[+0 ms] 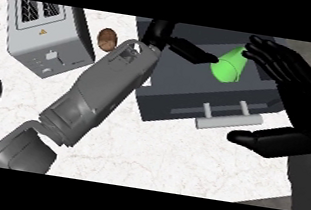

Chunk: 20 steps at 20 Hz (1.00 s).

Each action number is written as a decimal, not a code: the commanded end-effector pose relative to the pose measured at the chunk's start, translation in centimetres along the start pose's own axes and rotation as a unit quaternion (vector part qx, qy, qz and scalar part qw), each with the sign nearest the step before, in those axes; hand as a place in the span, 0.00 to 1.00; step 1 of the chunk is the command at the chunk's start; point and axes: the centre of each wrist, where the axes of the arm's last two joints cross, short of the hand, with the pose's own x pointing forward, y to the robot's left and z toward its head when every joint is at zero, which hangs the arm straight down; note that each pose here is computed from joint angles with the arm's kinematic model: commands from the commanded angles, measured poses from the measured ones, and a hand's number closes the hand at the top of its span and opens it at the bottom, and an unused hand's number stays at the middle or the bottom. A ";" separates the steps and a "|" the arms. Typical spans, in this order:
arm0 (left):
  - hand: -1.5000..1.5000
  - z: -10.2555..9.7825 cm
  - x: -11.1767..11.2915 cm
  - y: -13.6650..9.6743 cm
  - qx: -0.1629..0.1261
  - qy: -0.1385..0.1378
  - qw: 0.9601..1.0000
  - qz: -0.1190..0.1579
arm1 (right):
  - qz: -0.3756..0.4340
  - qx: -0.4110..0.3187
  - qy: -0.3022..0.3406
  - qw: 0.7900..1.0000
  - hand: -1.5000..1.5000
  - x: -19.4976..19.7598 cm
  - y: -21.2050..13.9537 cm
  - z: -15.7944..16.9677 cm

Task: Pick up the cup, place it into the drawer and close the drawer

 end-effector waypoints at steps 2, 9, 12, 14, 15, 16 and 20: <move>0.00 -0.2 1.2 -0.2 -0.008 -0.050 0.995 0.085 | -0.049 0.123 -0.009 0.991 1.00 0.1 1.3 -0.8; 0.00 -0.4 1.5 -0.1 0.059 -0.087 0.989 0.109 | 0.059 0.264 0.118 0.955 1.00 -0.3 2.0 0.1; 0.00 0.1 0.4 0.0 0.074 -0.085 0.987 0.111 | 0.111 0.262 0.172 0.943 0.00 -1.0 1.8 2.1; 0.00 0.1 -0.2 0.4 0.086 -0.072 0.987 0.112 | 0.171 0.247 0.166 0.939 0.00 -0.5 2.7 2.1; 0.00 -0.1 0.2 0.4 0.085 -0.077 0.987 0.110 | 0.213 0.244 0.167 0.931 0.00 -0.1 2.2 2.2; 0.00 1.0 -1.6 0.4 0.078 -0.070 0.987 0.122 | 0.232 0.236 0.178 0.927 0.00 -1.3 2.5 1.6; 0.00 0.8 -1.1 0.6 0.090 -0.090 0.981 0.144 | 0.246 0.212 0.238 0.915 0.00 -5.4 3.4 3.1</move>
